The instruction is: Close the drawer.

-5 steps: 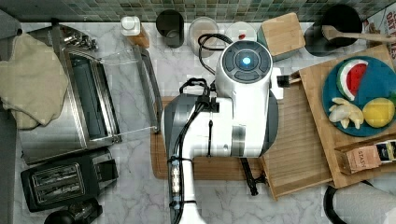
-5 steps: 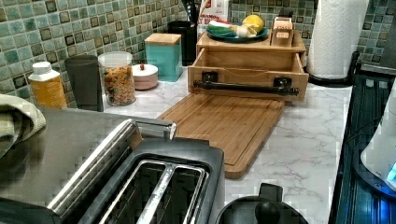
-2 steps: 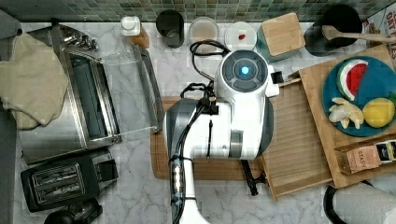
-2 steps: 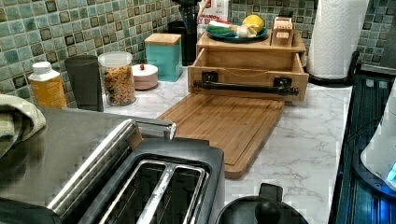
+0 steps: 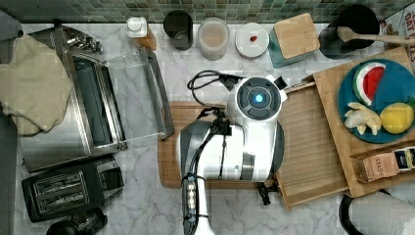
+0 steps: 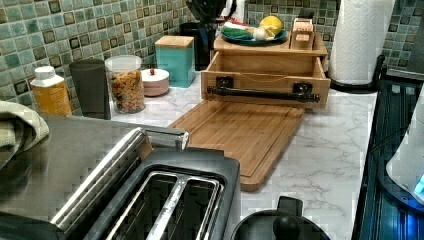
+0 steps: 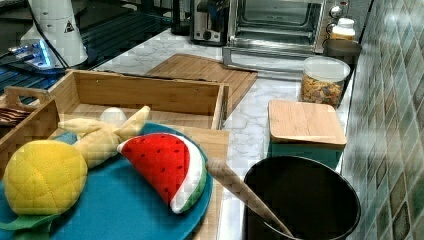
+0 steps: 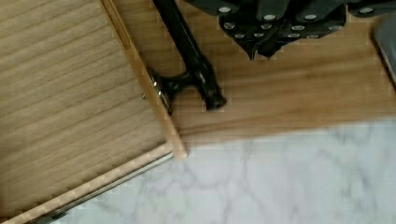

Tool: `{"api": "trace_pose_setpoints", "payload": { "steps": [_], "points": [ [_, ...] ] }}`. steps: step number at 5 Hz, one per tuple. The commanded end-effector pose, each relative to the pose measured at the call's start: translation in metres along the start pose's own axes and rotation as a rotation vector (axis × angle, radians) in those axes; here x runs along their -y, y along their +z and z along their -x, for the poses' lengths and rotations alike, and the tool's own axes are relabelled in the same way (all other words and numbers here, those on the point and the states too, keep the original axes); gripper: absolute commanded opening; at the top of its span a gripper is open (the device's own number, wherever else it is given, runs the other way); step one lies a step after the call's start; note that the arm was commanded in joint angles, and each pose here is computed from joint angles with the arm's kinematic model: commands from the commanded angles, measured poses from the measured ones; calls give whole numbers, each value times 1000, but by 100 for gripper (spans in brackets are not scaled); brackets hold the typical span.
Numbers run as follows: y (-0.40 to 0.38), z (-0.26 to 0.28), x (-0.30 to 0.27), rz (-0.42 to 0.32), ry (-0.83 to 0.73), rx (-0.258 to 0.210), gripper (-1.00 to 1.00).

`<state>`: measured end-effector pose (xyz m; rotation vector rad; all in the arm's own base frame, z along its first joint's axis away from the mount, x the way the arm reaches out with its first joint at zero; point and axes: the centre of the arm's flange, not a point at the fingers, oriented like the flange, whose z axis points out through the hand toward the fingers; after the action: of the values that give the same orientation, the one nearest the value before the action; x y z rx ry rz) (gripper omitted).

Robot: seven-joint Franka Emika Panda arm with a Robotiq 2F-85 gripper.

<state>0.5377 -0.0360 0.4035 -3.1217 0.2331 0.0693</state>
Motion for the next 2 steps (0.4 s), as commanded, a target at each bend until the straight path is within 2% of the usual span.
{"api": "trace_pose_setpoints", "payload": {
  "steps": [1, 2],
  "points": [
    [31, 41, 2, -15, -231, 12, -100],
    [46, 58, 3, -10, -286, -5, -100]
  ]
}}
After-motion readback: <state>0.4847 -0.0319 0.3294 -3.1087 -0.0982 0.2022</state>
